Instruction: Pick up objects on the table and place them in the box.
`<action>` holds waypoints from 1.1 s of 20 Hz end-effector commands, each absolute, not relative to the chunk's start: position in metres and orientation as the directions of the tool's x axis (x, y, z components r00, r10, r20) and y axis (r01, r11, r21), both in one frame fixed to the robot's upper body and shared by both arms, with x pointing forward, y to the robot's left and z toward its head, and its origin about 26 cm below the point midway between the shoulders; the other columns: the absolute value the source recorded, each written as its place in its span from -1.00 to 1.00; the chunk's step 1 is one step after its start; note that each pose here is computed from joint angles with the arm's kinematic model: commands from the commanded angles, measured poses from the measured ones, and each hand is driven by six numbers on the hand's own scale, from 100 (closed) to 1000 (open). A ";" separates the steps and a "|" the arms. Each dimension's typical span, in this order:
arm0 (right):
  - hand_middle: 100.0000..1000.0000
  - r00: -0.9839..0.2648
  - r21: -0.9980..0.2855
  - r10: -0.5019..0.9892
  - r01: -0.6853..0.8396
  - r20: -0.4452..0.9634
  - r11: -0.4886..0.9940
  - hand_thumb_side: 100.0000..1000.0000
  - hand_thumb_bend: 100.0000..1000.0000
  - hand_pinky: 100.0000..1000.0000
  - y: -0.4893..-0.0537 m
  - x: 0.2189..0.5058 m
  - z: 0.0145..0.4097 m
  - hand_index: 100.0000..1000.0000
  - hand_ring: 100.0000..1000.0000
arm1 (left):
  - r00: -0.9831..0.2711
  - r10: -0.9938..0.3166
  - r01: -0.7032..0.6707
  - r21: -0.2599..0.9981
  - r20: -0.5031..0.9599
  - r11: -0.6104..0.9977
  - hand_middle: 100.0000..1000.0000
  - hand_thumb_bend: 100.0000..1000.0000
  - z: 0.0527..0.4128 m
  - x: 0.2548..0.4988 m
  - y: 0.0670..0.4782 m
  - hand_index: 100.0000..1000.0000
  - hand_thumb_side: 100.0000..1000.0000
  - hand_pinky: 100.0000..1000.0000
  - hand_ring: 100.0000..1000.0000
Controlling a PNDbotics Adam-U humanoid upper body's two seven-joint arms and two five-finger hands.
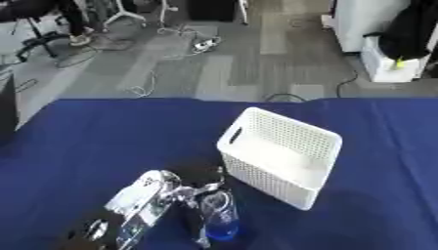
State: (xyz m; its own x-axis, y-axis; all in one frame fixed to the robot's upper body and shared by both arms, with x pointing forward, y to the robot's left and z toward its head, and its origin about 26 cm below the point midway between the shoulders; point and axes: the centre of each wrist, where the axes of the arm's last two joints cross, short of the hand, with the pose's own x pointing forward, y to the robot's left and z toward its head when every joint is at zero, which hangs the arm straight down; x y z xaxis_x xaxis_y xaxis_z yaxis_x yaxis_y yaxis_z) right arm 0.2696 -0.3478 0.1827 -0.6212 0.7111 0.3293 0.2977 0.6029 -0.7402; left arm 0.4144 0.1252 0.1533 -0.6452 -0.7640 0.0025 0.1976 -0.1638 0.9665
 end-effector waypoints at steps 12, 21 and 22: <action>0.10 -0.629 -0.739 0.713 0.312 0.310 0.597 0.59 -1.00 0.05 -0.350 0.270 0.190 0.36 0.13 | -0.618 -0.768 0.089 0.985 0.169 0.145 -1.00 -1.00 0.130 0.414 0.130 -0.86 -1.00 -1.00 -1.00; 0.10 -0.627 -0.740 0.714 0.312 0.311 0.596 0.59 -1.00 0.05 -0.351 0.270 0.190 0.36 0.13 | -0.648 -0.718 0.023 0.948 0.255 0.316 -1.00 -1.00 0.151 0.408 0.131 -0.88 -1.00 -1.00 -1.00; 0.10 -0.626 -0.740 0.715 0.312 0.311 0.596 0.58 -1.00 0.05 -0.351 0.270 0.189 0.36 0.13 | -0.650 -0.713 0.016 0.943 0.262 0.333 -1.00 -1.00 0.156 0.406 0.131 -0.88 -1.00 -1.00 -1.00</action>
